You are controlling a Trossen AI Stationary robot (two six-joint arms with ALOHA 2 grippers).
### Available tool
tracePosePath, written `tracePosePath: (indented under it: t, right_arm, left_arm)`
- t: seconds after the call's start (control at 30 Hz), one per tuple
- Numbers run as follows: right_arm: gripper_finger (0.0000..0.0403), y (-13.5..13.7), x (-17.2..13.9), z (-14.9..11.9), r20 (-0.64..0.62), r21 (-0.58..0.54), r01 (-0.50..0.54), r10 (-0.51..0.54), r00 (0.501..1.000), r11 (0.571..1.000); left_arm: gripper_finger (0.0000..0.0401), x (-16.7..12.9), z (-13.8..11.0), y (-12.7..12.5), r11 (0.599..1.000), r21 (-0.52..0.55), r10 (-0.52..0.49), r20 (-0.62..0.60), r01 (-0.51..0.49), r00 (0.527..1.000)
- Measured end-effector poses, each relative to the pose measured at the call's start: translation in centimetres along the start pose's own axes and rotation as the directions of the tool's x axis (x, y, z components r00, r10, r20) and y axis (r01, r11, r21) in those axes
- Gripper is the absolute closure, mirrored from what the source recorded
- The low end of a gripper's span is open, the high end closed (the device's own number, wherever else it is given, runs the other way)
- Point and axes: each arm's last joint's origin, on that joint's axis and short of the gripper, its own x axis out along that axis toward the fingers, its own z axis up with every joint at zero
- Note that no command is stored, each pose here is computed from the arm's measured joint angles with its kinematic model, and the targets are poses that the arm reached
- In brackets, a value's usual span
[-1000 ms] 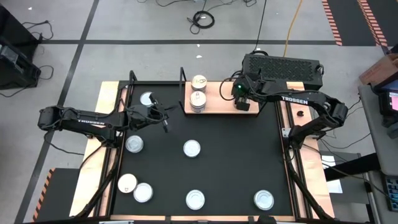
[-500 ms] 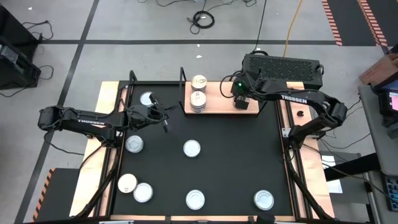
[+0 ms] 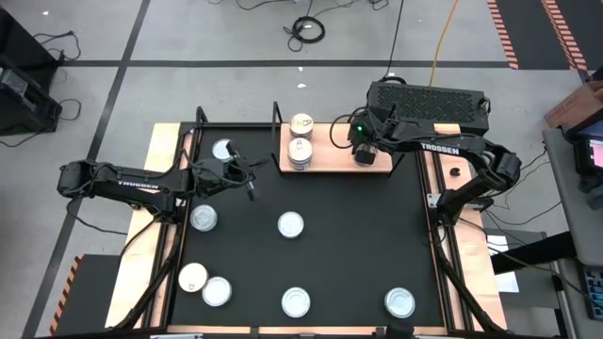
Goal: Stack canned seafood by type on shelf
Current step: Stack the blue pink tuna can on top of the other blue pink tuna can on the shelf
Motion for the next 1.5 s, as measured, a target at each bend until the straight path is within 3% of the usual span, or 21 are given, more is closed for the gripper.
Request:
tracePosePath:
  t: [0.53, 1.2, 1.5]
  right_arm:
    - [0.0386, -0.1, -1.0, -0.1, 0.033, 0.001, -0.018, 0.018, 0.999, 1.0]
    - [0.0275, -0.1, -1.2, 0.1, 0.041, 0.023, 0.0, -0.001, 0.999, 1.0]
    - [0.0239, -0.8, -5.9, 3.5, 0.121, 0.065, -0.044, 0.036, 0.992, 0.997]
  left_arm:
    - [0.0401, 0.0, 0.1, 0.0, 1.0, 0.004, 0.002, 0.005, -0.002, 1.0]
    - [0.0401, 0.0, 0.1, 0.0, 1.0, 0.004, 0.002, 0.006, -0.002, 1.0]
    - [0.0401, 0.0, 0.1, -0.1, 1.0, -0.002, -0.025, 0.016, 0.025, 1.0]
